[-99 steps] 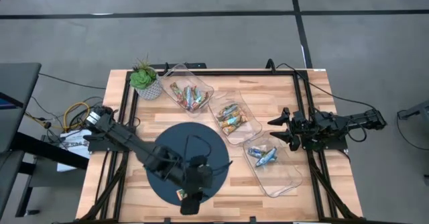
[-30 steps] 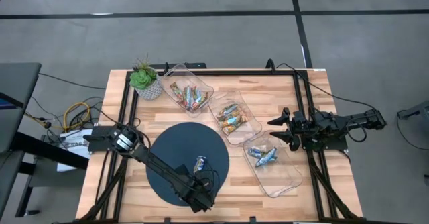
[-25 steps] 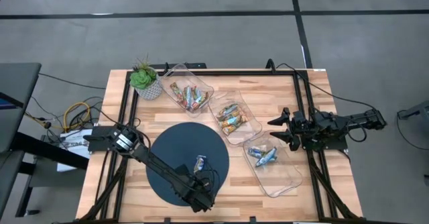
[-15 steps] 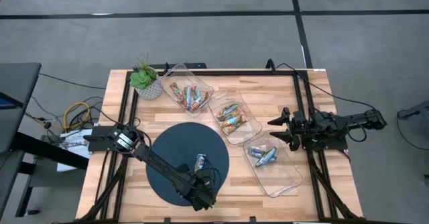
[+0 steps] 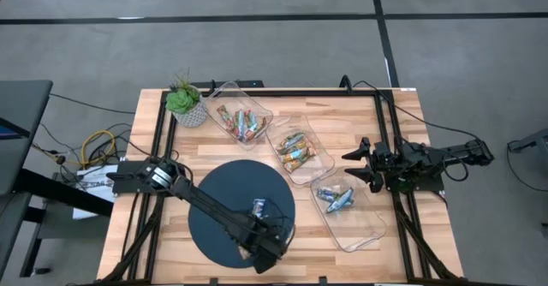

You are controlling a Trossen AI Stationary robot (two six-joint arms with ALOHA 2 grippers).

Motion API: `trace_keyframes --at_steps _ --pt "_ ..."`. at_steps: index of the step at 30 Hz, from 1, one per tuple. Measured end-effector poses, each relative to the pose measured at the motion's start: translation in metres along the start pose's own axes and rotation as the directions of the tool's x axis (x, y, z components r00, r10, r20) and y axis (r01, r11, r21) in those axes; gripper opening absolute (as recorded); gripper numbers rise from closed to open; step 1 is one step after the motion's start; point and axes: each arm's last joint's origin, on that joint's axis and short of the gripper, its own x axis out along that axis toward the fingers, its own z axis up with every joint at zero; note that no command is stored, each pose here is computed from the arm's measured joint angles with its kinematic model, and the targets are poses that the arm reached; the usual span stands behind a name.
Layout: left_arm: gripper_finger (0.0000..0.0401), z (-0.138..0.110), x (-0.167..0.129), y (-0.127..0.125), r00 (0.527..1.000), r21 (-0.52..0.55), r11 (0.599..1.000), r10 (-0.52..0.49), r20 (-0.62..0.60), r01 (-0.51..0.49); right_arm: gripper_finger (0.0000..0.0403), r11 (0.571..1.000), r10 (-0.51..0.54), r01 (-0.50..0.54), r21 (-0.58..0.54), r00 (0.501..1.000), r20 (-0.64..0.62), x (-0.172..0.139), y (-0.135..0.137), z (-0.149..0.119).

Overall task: Pick and place Granola Bars by type
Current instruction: Put the yellow granola bar into the middle transparent bin

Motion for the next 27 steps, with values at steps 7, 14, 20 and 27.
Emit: trace_keyframes --at_steps 7,14,20,27 --pt "0.0018 0.034 -0.039 -0.003 0.987 0.042 0.996 -0.087 0.135 0.082 0.0244 1.0 0.0 0.0 0.0 1.0 0.0 0.0 0.0 0.0" --pt "0.0018 0.079 -0.072 0.018 0.946 0.017 0.999 -0.046 0.322 0.042 0.0244 1.0 0.001 -0.001 0.0 1.0 0.0 0.0 0.0 0.0" --pt "0.0018 0.118 -0.102 0.052 0.919 0.002 1.0 -0.008 0.395 0.008 0.0244 1.0 0.0 0.0 0.0 1.0 0.0 0.0 0.0 0.0" --pt "0.0018 0.156 -0.121 0.1 0.901 0.035 0.998 0.036 0.432 -0.057 0.0244 1.0 0.0 0.0 0.0 1.0 0.0 0.0 0.0 0.0"
